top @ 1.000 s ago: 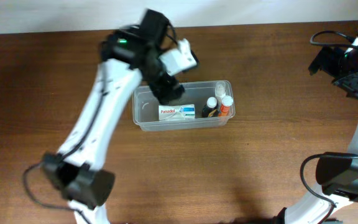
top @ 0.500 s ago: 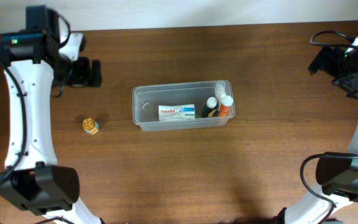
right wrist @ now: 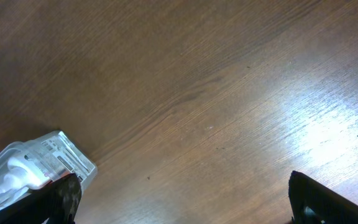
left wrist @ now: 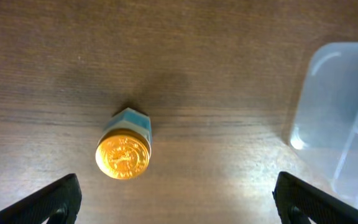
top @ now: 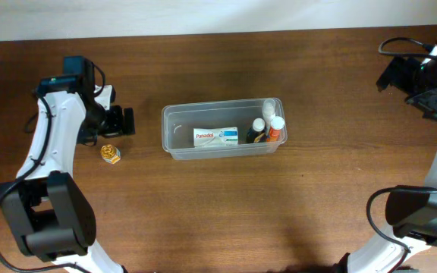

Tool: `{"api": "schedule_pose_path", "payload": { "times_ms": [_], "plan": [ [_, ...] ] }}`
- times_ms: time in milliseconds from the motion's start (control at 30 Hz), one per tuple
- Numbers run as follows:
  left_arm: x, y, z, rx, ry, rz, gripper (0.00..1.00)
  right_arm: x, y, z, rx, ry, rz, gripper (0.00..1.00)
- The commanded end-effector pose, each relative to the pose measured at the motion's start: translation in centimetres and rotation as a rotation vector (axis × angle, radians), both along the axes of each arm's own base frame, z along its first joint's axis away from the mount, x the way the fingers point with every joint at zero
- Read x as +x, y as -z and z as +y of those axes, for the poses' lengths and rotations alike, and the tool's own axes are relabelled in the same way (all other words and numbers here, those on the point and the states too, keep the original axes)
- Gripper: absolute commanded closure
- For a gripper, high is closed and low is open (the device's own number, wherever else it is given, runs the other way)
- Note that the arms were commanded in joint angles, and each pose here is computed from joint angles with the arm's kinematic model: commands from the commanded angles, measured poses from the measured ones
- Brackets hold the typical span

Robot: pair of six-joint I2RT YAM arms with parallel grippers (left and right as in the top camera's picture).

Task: Pack container
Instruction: 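Move the left gripper to the gold-lidded jar and grasp it, then lift the jar and carry it over the container's left end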

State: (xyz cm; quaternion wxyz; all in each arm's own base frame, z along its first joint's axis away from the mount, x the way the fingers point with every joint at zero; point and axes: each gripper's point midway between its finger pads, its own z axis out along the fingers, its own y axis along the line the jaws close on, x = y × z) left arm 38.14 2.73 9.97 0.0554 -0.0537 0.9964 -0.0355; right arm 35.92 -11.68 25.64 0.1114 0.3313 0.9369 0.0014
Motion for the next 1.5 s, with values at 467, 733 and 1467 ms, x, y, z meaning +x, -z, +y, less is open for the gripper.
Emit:
{"api": "schedule_pose_path", "payload": {
  "times_ms": [467,733,1467],
  "plan": [
    [-1.6,5.7,3.1,0.095,-0.099,0.174,0.01,0.0,0.0,-0.2,-0.007,0.012,0.0,0.02],
    [-1.8,8.4,2.2,0.04,-0.094,0.235,0.11,0.0,0.0,-0.2,-0.007,0.012,0.0,0.02],
    [-0.6,6.6,2.1,0.027,-0.095,0.215,0.63,0.0,0.0,-0.2,-0.007,0.012,0.0,0.02]
  ]
}}
